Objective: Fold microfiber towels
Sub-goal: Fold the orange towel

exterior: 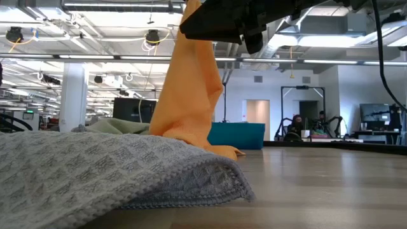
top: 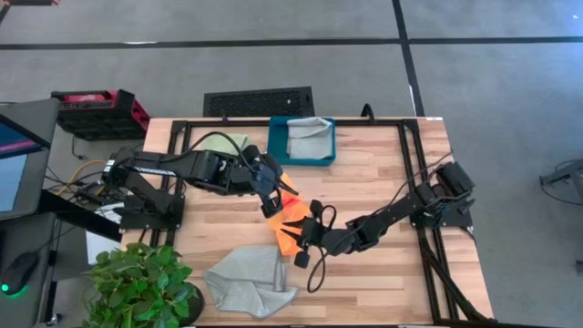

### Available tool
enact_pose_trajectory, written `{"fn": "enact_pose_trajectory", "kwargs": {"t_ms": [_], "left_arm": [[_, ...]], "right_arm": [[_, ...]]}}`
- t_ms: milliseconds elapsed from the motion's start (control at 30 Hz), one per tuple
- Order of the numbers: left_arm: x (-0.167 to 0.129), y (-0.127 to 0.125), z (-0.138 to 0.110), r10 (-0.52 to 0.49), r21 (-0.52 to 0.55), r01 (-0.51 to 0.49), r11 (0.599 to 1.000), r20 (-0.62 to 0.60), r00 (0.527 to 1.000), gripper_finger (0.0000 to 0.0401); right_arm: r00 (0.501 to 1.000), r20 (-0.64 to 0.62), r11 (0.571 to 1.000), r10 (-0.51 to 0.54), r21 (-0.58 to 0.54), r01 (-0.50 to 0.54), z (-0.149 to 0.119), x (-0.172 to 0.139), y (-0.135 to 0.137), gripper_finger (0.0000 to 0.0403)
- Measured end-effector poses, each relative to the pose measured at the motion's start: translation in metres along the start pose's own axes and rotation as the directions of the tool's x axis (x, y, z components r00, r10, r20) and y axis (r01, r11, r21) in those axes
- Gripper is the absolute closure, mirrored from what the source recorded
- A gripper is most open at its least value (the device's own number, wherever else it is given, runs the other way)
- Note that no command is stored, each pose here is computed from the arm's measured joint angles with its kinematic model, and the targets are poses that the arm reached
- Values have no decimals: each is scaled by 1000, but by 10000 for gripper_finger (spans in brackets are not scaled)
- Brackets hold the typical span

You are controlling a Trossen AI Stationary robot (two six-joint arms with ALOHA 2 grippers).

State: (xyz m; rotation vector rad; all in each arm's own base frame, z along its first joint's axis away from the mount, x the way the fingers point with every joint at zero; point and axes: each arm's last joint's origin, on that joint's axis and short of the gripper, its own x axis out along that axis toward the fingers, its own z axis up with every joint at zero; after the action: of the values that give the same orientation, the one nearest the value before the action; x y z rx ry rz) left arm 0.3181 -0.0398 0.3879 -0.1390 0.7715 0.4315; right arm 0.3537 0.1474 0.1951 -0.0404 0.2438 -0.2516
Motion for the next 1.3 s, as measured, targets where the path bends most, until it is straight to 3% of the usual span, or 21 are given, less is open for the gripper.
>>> {"fn": "enact_pose_trajectory", "kwargs": {"t_ms": [300,567,967,1167,1300], "left_arm": [[0,0,-1,2,4,-2,1000,-7,1000,401],[0,1,-3,21,16,-21,1000,-27,999,401],[-4,-6,-6,8,34,-8,999,-22,1000,401],[-5,-8,-7,7,37,-7,999,-20,1000,401],[-5,-8,-7,8,37,-7,999,-20,1000,401]], "right_arm": [[1000,0,1000,-14,-26,14,0,2,-3,308],[990,30,987,-138,-77,140,3,-9,3,308],[977,-38,977,-211,-50,209,-2,10,-24,308],[997,-77,999,-25,-26,23,-2,16,-27,308],[994,-106,999,37,-24,-40,-4,20,-31,308]]}}
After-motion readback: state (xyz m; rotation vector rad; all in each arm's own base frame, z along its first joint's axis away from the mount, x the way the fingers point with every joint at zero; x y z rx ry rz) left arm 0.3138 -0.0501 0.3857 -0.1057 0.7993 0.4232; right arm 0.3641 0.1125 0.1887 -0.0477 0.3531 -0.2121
